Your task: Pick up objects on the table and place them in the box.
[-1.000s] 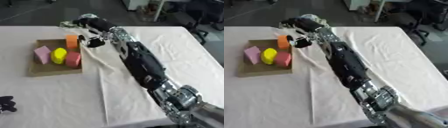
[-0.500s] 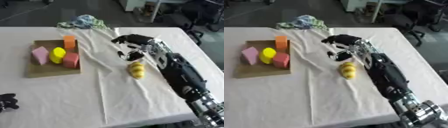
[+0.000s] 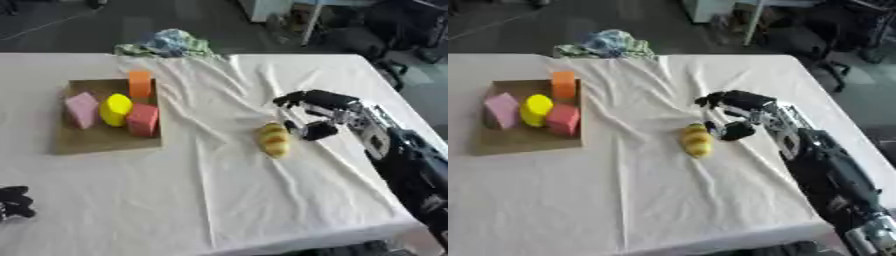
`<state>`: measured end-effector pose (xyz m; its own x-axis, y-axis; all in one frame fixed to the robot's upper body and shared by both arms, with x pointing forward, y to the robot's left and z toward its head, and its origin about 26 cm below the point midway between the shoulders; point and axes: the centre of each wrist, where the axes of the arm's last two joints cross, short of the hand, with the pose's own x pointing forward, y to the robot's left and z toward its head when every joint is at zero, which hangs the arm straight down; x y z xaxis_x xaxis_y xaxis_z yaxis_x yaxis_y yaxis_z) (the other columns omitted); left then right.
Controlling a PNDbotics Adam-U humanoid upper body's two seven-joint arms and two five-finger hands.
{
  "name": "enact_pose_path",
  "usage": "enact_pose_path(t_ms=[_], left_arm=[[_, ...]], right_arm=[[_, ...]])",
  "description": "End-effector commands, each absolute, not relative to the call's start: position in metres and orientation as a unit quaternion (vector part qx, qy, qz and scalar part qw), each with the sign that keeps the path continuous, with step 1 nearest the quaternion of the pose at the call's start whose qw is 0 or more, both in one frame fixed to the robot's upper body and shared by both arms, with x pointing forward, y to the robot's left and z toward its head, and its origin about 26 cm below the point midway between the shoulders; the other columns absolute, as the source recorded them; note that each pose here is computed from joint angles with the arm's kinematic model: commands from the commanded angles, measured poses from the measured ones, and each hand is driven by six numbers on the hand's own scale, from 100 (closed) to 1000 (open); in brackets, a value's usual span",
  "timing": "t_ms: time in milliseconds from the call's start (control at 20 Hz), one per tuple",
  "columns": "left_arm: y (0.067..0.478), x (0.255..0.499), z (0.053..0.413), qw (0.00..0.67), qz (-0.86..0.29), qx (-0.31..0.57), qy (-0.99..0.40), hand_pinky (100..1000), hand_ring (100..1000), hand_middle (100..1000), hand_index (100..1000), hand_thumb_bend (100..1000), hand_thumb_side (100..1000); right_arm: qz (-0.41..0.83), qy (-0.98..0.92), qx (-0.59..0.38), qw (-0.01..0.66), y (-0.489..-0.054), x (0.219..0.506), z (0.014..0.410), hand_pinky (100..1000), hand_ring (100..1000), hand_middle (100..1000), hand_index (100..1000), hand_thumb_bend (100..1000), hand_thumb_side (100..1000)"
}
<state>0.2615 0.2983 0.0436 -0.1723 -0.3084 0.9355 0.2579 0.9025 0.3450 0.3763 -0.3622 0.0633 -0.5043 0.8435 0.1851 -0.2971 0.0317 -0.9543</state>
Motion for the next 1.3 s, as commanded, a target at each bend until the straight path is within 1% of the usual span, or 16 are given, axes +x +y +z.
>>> enact_pose_path(t_ms=[50, 200, 550, 1000, 1300], left_arm=[[0.299, 0.264, 0.05, 0.634, -0.224, 0.02, -0.74, 807, 559, 571, 739, 100, 1000], [0.299, 0.264, 0.051, 0.633, -0.225, 0.019, -0.741, 807, 558, 571, 739, 100, 1000], [0.298, 0.265, 0.051, 0.631, -0.226, 0.018, -0.742, 807, 557, 571, 739, 100, 1000], [0.298, 0.264, 0.051, 0.632, -0.225, 0.018, -0.741, 807, 555, 572, 739, 100, 1000], [0.298, 0.264, 0.051, 0.632, -0.225, 0.017, -0.742, 807, 554, 572, 739, 100, 1000]], right_arm=[[0.648, -0.574, -0.254, 0.432, -0.373, 0.369, 0.085, 802, 815, 847, 981, 100, 426], [0.648, -0.578, -0.236, 0.436, -0.366, 0.367, 0.088, 801, 813, 844, 980, 100, 429], [0.655, -0.579, -0.189, 0.448, -0.351, 0.373, 0.094, 802, 819, 845, 978, 100, 428], [0.663, -0.545, -0.197, 0.474, -0.358, 0.373, 0.084, 804, 828, 854, 978, 100, 427], [0.677, -0.532, -0.192, 0.471, -0.353, 0.375, 0.078, 803, 829, 838, 963, 100, 389]])
